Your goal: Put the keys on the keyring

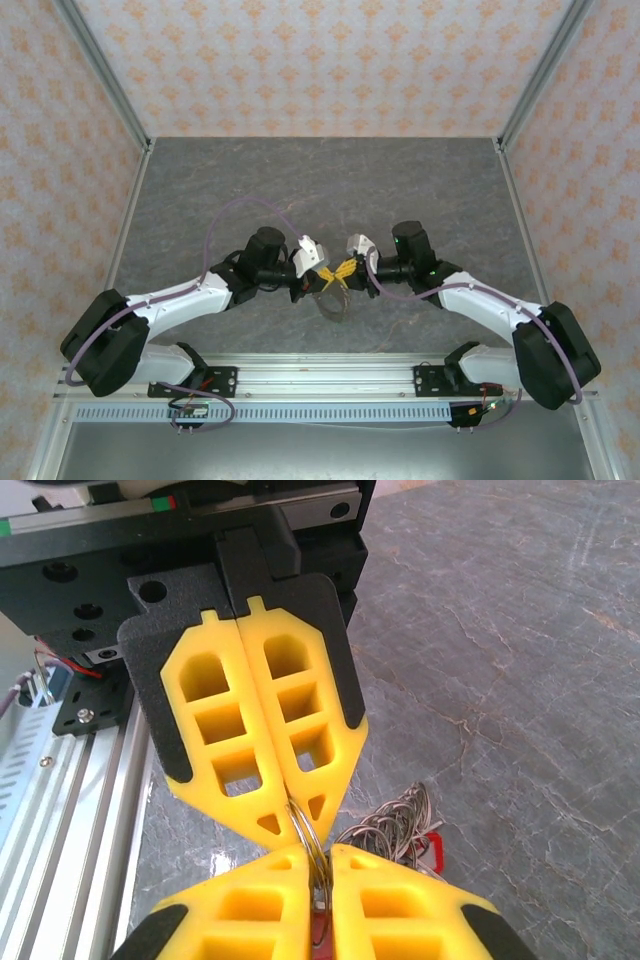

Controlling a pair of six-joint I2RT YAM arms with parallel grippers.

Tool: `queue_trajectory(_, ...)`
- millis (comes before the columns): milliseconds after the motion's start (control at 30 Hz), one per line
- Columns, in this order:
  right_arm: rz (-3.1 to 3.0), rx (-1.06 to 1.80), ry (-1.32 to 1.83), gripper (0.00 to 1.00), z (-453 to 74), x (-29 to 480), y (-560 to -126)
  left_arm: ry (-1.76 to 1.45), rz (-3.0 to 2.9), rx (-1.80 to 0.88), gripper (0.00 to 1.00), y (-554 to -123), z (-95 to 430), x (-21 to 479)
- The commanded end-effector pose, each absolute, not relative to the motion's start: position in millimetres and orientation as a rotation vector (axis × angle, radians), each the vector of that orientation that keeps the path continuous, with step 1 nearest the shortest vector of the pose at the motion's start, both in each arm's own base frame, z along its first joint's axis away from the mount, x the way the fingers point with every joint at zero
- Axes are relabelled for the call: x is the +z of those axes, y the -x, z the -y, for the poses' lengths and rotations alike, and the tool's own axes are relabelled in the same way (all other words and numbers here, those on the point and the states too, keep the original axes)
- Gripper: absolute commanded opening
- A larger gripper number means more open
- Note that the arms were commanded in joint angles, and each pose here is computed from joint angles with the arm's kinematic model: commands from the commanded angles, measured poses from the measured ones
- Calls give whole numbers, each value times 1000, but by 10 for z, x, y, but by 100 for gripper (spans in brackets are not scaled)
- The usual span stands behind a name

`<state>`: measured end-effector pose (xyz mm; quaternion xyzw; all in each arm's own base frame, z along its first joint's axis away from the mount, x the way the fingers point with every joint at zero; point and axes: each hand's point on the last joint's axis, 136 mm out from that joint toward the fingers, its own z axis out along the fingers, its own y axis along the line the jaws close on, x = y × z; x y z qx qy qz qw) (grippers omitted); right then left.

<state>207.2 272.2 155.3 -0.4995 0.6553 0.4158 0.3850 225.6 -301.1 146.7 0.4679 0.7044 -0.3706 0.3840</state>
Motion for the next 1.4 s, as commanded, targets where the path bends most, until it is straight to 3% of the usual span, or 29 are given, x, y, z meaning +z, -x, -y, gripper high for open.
queue_trajectory(0, -1628, 1119, 1272, 5, -2730, 1588, -2065, -1206, -1624, -1028, 0, -2184, 3136, 1824)
queue_trajectory(133, -1626, 1166, 1282, 0, -2755, 1646, -2036, -1196, -1670, -999, 0, -2227, 3114, 1746)
queue_trajectory(233, -1646, 1119, 1282, 0, -2738, 1685, -2068, -1201, -1731, -929, 14, -2273, 3054, 1646)
queue_trajectory(567, -1682, 986, 1378, 0, -2754, 1756, -2015, -1288, -1766, -795, 26, -2269, 2948, 1668)
queue_trajectory(1133, -1603, 1012, 1392, 0, -2834, 1878, -1976, -1407, -1774, -837, 27, -2165, 3016, 1620)
queue_trajectory(1367, -1588, 1023, 1395, 0, -2842, 1888, -1962, -1417, -1764, -852, 17, -2177, 3054, 1629)
